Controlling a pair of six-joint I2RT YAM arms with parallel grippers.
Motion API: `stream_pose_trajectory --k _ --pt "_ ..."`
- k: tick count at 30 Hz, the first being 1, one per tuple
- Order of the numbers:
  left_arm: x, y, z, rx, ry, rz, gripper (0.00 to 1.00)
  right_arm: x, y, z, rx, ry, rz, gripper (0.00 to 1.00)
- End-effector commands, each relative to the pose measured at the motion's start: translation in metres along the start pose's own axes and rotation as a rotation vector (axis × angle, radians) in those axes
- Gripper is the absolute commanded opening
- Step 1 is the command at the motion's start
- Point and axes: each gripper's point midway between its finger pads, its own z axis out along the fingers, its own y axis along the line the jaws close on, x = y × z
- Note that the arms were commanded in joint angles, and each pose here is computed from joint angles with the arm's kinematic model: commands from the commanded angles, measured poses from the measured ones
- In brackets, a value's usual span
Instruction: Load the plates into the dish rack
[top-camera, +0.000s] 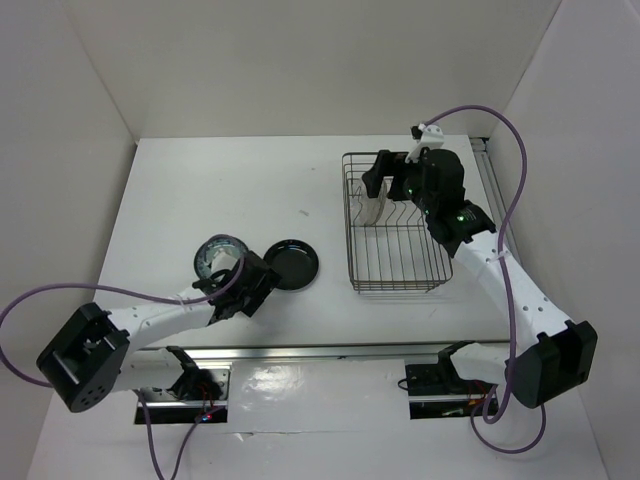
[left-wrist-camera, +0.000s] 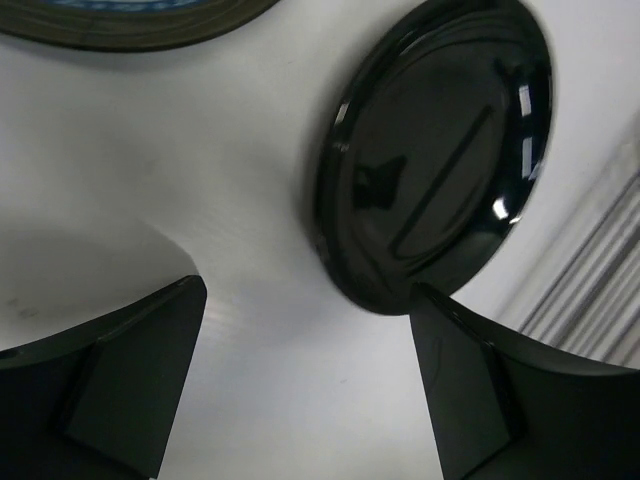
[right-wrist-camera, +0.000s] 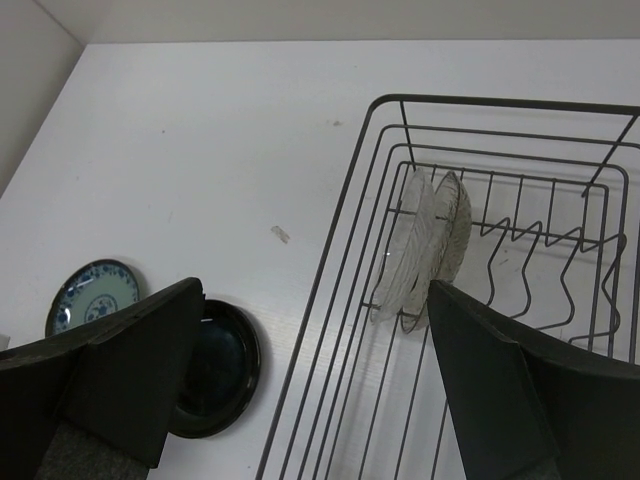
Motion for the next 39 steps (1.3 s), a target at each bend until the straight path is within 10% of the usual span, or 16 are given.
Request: stream_pose_trajectory --k 1,30,36,39 --pt "-0.006 -0.016 0.012 0.051 -0.06 -0.082 0.96 -0.016 0.013 -0.002 -0.056 -0.063 -0.007 1.0" --pt "0.038 0.002 0.046 -0.123 -0.03 -0.107 0.58 -0.024 0.024 -0.012 -0.111 -0.097 0.008 1.0" --pt "0.047 0.014 0.049 -0.178 -0.005 -0.099 0.07 -0.027 0.025 -0.015 -0.114 -0.108 0.008 1.0" --pt "0.05 0.013 0.051 -0.192 0.002 -0.104 0.0 -0.03 0.026 -0.019 -0.117 -0.118 0.007 1.0"
